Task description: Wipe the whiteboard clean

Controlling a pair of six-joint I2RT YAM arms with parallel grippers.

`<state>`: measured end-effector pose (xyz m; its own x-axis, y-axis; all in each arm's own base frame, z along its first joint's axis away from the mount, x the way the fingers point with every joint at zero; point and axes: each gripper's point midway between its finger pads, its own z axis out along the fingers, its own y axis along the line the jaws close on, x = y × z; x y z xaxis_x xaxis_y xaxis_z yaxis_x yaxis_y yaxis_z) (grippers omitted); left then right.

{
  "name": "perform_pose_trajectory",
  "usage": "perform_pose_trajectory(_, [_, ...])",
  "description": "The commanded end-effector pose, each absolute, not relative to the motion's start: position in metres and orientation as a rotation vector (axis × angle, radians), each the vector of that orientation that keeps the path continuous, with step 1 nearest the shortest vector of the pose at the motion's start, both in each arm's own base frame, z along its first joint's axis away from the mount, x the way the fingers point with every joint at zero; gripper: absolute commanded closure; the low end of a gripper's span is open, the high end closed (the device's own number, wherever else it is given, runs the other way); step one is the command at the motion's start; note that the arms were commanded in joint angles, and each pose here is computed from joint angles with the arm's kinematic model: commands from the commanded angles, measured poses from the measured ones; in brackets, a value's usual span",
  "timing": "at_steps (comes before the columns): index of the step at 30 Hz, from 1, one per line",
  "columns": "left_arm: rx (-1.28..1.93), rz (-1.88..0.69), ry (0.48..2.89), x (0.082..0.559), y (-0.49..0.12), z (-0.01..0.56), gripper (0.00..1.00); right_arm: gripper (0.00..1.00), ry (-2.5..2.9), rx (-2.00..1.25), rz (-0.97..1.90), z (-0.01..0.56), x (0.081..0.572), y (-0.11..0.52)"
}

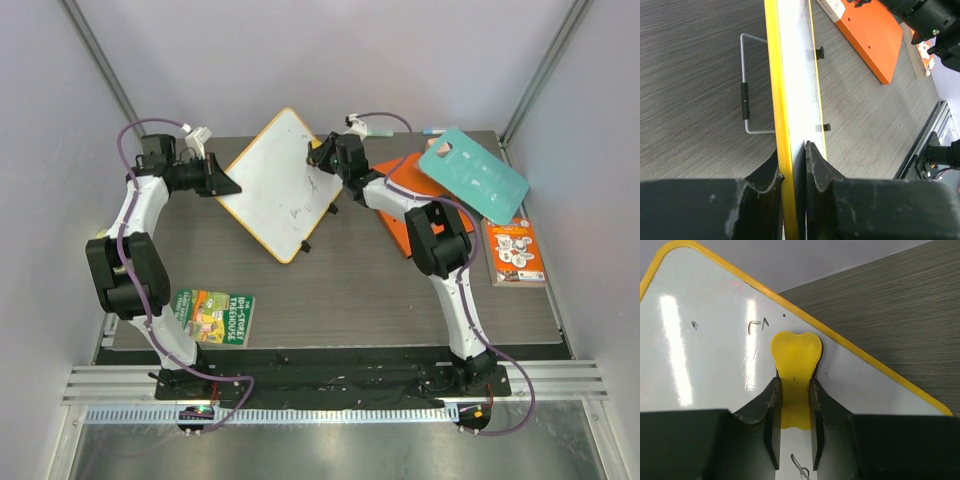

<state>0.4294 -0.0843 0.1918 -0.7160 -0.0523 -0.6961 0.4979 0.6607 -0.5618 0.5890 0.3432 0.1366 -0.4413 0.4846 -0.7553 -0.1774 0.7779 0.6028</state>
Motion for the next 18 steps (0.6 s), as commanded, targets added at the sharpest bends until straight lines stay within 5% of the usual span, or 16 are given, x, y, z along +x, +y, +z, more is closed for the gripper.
perform_pose_trajectory(1, [0.597, -0.766, 2.082, 0.438, -0.082, 0.191, 1.00, 0.99, 2.309, 0.046, 0.722, 0.014, 0.494, 0.368])
perform_pose_trajectory(18, [0.591, -0.775, 2.083, 0.430, -0.084, 0.189, 1.00, 0.99, 2.733, -0.021, 0.609, -0.071, 0.340, 0.331])
